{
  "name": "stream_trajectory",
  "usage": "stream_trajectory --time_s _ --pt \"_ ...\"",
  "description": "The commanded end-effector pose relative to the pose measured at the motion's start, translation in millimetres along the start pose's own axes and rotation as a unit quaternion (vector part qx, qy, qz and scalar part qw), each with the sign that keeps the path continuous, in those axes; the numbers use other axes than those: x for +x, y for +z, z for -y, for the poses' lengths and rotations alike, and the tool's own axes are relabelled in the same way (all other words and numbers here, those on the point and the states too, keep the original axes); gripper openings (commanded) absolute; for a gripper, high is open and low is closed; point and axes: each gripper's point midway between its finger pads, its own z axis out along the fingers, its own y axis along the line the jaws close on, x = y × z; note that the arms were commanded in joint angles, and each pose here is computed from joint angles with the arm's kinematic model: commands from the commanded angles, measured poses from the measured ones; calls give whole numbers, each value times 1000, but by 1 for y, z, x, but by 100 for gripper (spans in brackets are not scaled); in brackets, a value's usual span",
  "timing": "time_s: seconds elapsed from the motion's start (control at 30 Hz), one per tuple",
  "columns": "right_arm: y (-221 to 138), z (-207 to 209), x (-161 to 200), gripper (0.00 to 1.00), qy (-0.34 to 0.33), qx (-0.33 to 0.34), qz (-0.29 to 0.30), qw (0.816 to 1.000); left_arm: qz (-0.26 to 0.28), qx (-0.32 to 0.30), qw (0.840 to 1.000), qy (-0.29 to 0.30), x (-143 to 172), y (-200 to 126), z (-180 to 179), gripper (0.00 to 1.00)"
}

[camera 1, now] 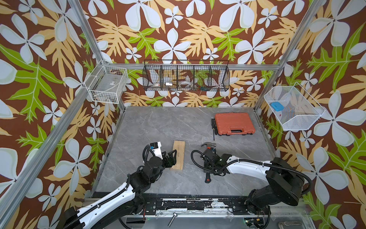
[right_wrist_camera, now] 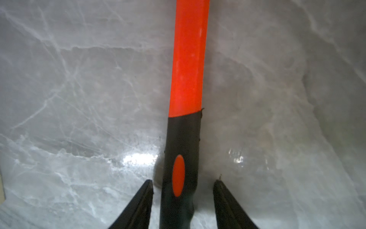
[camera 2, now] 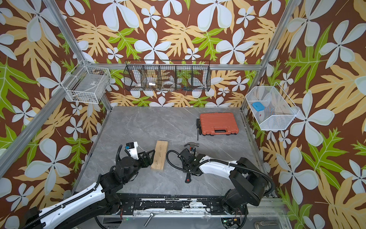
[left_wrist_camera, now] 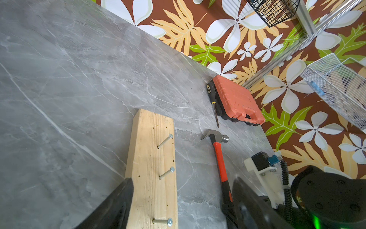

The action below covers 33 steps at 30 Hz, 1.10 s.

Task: Use a claw hammer to pull out a nail
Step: Pick up the hammer at the center of the board.

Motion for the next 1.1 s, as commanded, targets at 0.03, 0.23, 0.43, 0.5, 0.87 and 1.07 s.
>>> stream_trajectory --time_s 0.03,0.23,0.43,0.5,0.87,1.07 --pt "2 19 14 49 -22 41 -24 999 9 10 1000 -17 -4 0 5 81" --pt "-1 34 24 48 -25 55 -31 998 12 16 1000 -22 -8 -1 9 81" --pt "1 42 32 46 -28 58 -37 997 6 31 999 -27 -8 2 20 81" --pt "3 42 34 43 -29 57 -39 997 3 31 999 -22 -7 4 22 81" --pt "1 41 33 27 -44 52 -39 997 -2 37 999 10 -9 12 35 81" --pt "-15 38 22 21 -78 52 -28 995 11 48 998 46 -12 13 40 81"
